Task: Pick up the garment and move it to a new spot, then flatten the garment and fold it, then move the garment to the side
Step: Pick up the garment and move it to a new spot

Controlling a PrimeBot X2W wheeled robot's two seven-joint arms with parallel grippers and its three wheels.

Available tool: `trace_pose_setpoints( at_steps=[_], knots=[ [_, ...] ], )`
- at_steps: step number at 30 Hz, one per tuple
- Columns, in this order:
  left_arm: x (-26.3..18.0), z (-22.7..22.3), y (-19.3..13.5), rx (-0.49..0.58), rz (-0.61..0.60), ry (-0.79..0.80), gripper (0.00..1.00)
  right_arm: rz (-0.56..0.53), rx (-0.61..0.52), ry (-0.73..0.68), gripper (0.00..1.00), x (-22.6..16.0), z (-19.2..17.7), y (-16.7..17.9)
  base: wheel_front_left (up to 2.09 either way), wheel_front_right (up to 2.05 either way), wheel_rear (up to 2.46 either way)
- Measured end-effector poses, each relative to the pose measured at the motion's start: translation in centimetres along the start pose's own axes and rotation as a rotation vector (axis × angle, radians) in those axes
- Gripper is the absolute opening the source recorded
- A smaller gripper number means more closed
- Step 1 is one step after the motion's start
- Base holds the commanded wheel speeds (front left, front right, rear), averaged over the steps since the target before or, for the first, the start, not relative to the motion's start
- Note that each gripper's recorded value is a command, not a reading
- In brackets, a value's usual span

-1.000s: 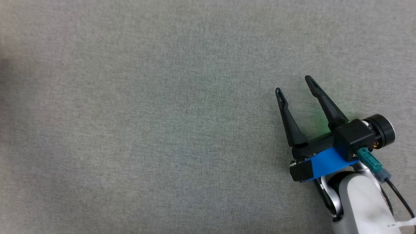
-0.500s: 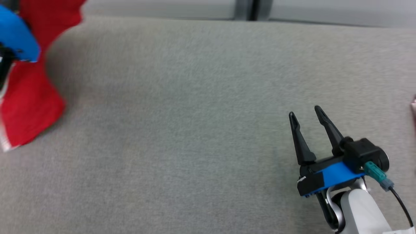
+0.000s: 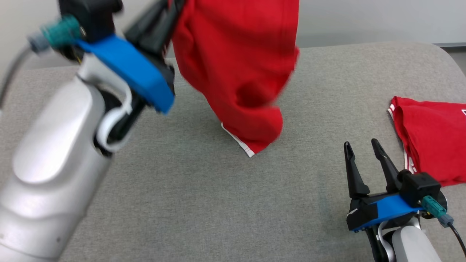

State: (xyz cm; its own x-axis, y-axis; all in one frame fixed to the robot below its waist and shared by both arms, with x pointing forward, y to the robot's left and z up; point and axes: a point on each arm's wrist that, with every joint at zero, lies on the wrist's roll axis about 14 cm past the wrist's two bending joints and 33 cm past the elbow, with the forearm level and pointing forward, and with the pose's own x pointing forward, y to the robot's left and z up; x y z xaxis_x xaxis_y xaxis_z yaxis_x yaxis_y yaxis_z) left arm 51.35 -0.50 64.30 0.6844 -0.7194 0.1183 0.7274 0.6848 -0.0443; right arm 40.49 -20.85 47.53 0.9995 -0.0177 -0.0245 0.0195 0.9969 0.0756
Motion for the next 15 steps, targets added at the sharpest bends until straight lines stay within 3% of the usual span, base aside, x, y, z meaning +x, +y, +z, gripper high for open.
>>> trace_pose_setpoints(
  at_steps=[7, 11, 12, 13, 14, 15],
  knots=[
    [-5.5, -15.4, 0.3, -0.207, 0.127, 0.254, 0.0, -0.025, 0.035, 0.042, 1.0, -1.0, -1.6, -0.6, 0.0, 0.0, 0.0],
    [-10.3, -22.0, 1.3, -0.24, 0.244, 0.392, 0.0, -0.027, 0.04, 0.065, 1.0, -1.2, -2.4, -0.6, 0.0, 0.0, 0.0],
    [-11.2, -23.1, 1.2, -0.246, 0.263, 0.417, 0.13, -0.027, 0.04, 0.068, 1.0, -1.3, -2.5, -0.6, 0.0, 0.0, 0.0],
    [-12.0, -23.9, 1.1, -0.247, 0.273, 0.436, 0.38, -0.028, 0.04, 0.072, 1.0, -1.3, -2.6, -0.6, 0.0, 0.0, 0.0],
    [-12.5, -24.5, 1.0, -0.252, 0.288, 0.448, 0.91, -0.027, 0.041, 0.076, 1.0, -1.3, -2.7, -0.6, 0.0, 0.0, 0.0],
    [-12.9, -24.8, 0.9, -0.258, 0.298, 0.453, 1.0, -0.024, 0.042, 0.077, 1.0, -1.3, -2.8, -0.5, 0.0, 0.0, 0.0]
  ],
)
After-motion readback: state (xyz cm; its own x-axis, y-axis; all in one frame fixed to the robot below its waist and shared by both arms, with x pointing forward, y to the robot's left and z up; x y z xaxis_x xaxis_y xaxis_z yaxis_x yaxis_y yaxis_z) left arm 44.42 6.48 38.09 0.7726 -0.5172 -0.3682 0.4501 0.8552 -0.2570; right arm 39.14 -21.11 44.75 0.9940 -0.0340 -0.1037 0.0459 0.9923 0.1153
